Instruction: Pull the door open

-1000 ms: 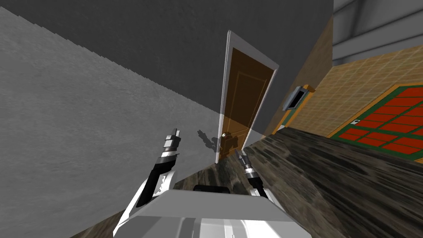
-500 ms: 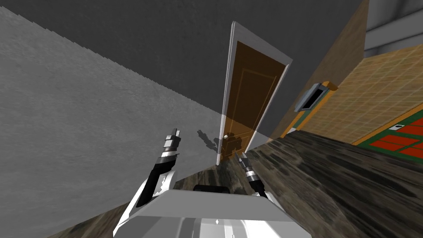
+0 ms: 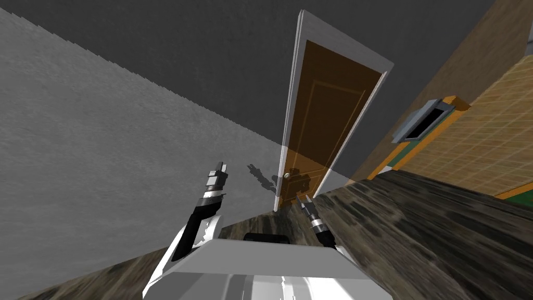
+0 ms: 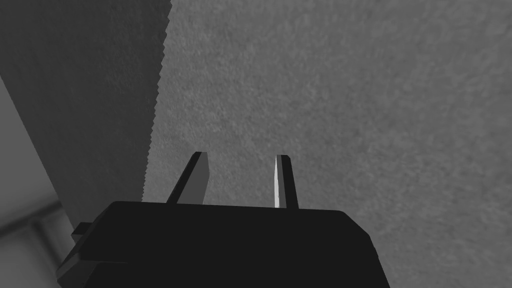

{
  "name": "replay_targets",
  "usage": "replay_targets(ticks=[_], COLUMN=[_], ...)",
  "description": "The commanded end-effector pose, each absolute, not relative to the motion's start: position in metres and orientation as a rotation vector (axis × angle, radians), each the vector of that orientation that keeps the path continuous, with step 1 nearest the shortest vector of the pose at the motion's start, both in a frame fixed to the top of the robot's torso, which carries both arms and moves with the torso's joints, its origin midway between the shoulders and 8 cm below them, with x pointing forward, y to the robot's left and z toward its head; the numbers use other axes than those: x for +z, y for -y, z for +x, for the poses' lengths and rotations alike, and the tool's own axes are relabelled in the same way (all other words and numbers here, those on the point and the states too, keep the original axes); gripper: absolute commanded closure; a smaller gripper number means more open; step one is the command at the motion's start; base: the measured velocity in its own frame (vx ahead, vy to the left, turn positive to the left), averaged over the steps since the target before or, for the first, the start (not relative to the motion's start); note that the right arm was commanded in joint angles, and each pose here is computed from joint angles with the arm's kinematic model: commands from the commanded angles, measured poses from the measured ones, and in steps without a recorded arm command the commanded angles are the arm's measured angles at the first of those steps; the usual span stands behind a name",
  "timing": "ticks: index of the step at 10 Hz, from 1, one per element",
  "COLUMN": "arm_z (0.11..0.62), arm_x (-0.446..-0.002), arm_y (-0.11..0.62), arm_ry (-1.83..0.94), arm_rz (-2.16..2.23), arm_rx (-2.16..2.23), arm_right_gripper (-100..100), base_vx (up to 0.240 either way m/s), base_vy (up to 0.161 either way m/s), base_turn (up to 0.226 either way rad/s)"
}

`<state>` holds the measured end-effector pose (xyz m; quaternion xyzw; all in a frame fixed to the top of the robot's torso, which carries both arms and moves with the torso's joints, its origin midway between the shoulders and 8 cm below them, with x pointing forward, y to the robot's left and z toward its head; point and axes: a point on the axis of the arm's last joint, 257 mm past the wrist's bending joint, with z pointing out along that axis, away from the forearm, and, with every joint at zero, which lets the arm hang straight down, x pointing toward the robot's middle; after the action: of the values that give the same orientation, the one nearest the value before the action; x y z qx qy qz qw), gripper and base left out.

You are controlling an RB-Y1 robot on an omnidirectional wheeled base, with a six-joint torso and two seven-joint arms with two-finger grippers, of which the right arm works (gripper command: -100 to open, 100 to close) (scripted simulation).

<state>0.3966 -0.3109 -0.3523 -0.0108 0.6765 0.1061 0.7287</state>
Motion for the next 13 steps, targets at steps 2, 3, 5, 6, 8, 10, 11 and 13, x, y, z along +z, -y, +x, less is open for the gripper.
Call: replay_targets(ticks=[2, 3, 5, 6, 8, 10, 11, 13], arm_z=[0.388, 0.386, 0.383, 0.380, 0.379, 0.373, 0.369, 0.363], arm_x=[-0.370, -0.374, -0.381, -0.387, -0.388, -0.390, -0.391, -0.392], arm_y=[0.315, 0.316, 0.317, 0.318, 0.319, 0.338, 0.350, 0.369], arm_ry=[-1.524, -1.533, -1.545, -1.556, -1.559, -1.563, -1.565, -1.566], arm_rz=[-0.080, -0.094, -0.114, -0.132, -0.136, -0.111, -0.094, -0.066], arm_rx=[0.194, 0.184, 0.171, 0.159, 0.157, 0.129, 0.113, 0.086], arm_right_gripper=[-100, -100, -100, -100, -100, -100, -100, -100], base_vx=[0.063, 0.070, 0.055, 0.051, 0.039, 0.124, 0.180, 0.173], base_vy=[-0.061, -0.076, -0.055, -0.048, -0.036, 0.068, 0.137, 0.068], base_turn=[0.168, 0.137, 0.064, 0.090, 0.081, 0.181, 0.178, 0.209])
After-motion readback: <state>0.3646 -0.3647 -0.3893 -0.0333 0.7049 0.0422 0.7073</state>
